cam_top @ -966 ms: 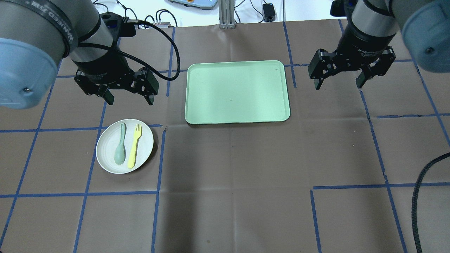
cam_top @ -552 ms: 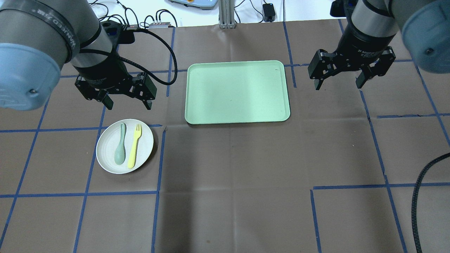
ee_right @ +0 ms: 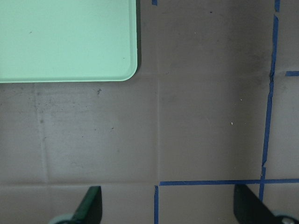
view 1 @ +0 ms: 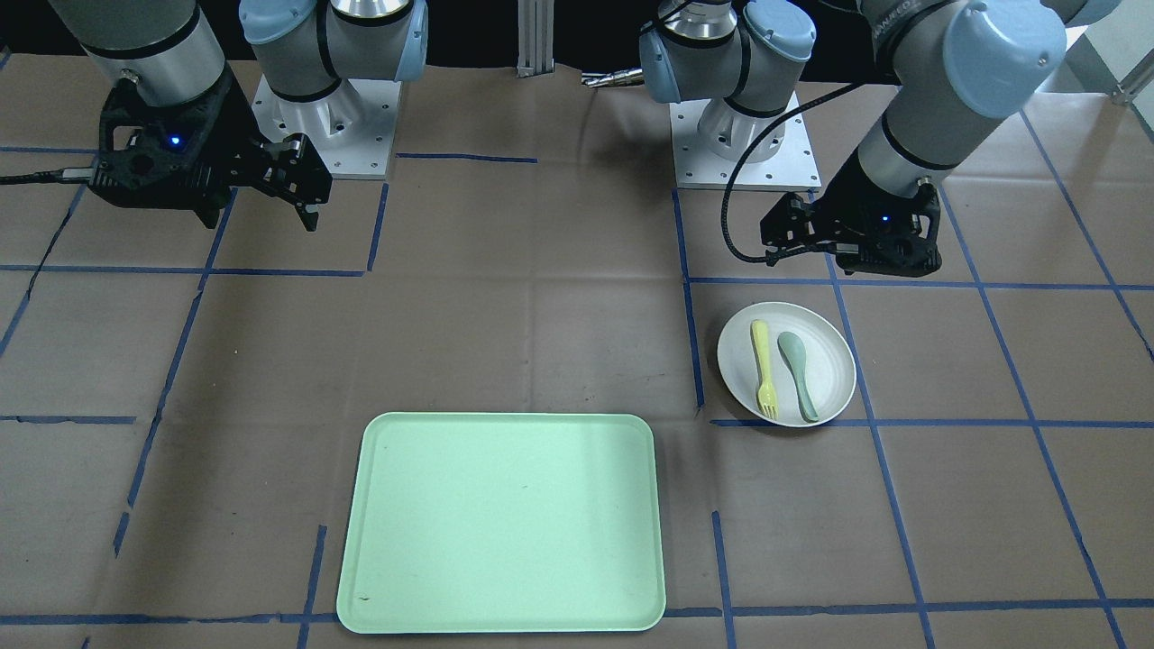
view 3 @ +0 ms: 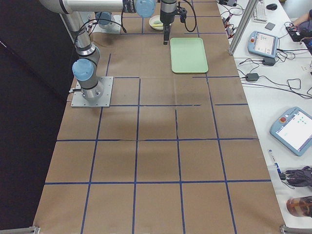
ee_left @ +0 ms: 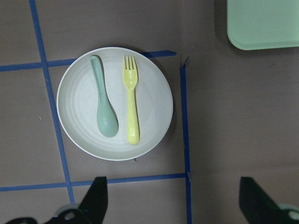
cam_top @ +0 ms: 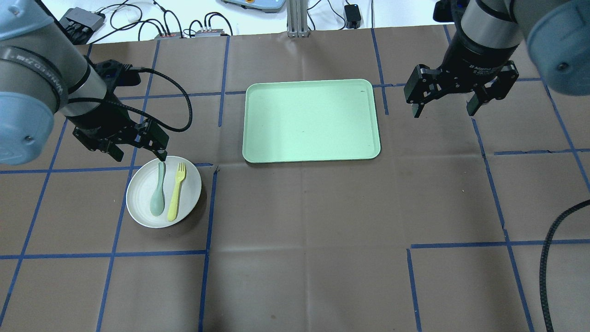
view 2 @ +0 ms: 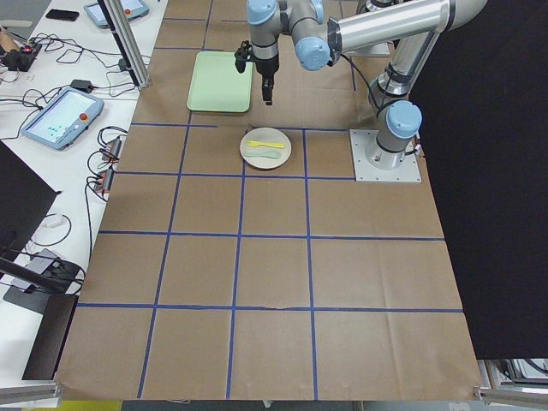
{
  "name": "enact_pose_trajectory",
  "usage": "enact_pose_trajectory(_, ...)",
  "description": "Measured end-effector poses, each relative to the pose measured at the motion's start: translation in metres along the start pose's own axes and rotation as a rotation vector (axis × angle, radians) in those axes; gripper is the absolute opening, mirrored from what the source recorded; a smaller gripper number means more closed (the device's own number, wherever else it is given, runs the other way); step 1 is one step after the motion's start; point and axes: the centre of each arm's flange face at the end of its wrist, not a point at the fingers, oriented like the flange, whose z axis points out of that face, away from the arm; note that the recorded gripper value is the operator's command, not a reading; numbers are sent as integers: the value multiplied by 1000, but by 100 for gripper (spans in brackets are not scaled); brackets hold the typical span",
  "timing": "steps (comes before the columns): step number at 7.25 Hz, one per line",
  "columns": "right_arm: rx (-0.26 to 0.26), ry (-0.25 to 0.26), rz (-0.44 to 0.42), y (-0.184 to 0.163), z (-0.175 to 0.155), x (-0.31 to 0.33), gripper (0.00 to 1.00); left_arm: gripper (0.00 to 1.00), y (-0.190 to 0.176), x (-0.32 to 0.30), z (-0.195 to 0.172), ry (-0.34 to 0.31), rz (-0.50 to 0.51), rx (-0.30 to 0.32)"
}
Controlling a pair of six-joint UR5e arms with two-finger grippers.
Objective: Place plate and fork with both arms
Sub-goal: 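Move the left gripper down to the rim of the white plate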
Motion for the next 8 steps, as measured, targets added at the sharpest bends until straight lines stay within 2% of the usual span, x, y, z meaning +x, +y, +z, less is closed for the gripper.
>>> enact_pose_trajectory(2, 0, -2, 0, 0, 0, 0, 100, 100, 7, -50, 32, 63, -12, -27)
enact_pose_trajectory(4, -1, -3, 0, 0, 0, 0, 100, 100, 11, -86, 69, 82, 14, -1)
enact_pose_trajectory(6, -1, -2, -1, 0, 0, 0, 100, 100, 9, -124, 100, 104, -19, -13)
enact_pose_trajectory(8, 0, -3, -1, 0, 0, 0, 100, 99, -2, -151, 126, 106, -9, 1)
